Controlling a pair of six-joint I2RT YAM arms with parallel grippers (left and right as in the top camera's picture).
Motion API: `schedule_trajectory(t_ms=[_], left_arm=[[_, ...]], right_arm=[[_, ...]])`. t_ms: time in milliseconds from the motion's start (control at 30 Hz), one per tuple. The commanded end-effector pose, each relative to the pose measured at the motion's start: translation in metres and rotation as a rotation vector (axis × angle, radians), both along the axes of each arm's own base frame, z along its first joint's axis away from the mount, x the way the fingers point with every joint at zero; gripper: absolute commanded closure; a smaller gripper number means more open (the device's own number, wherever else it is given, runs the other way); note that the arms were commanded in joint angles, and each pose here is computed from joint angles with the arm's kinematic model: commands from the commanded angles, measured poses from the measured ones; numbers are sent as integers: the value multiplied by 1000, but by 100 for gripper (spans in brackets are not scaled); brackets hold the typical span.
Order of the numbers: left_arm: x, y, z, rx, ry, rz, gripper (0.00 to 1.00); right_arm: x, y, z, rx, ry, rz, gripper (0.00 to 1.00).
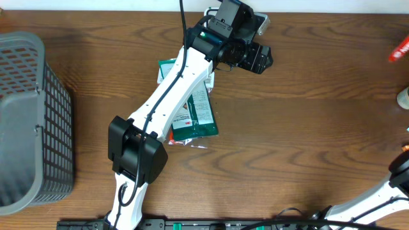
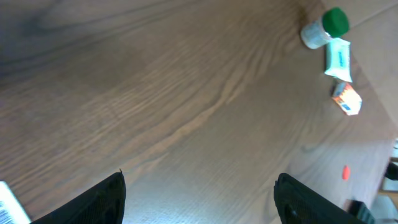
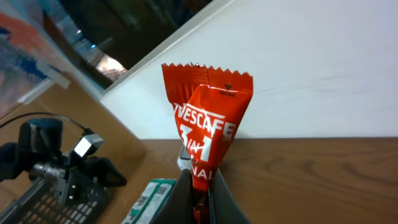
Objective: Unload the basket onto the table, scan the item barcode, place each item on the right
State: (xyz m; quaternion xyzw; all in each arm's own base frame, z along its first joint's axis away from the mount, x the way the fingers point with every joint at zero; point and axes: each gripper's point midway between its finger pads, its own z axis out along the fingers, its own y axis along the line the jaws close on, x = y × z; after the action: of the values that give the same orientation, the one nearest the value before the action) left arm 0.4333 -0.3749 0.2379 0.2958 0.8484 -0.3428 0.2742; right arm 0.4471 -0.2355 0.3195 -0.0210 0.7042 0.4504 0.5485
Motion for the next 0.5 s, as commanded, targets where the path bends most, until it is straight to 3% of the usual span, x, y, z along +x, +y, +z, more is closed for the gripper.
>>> schedule_trajectory(t_ms=[0, 200, 467], left_arm=[[7, 6, 12, 14, -50, 39, 24], [8, 5, 14, 9, -59, 39, 24], [8, 5, 14, 9, -59, 39, 24]], right_arm=[[-4, 1, 8, -10, -4, 8, 98], [8, -6, -7, 177, 143, -42, 98], [24, -36, -66, 379, 387, -281, 99]])
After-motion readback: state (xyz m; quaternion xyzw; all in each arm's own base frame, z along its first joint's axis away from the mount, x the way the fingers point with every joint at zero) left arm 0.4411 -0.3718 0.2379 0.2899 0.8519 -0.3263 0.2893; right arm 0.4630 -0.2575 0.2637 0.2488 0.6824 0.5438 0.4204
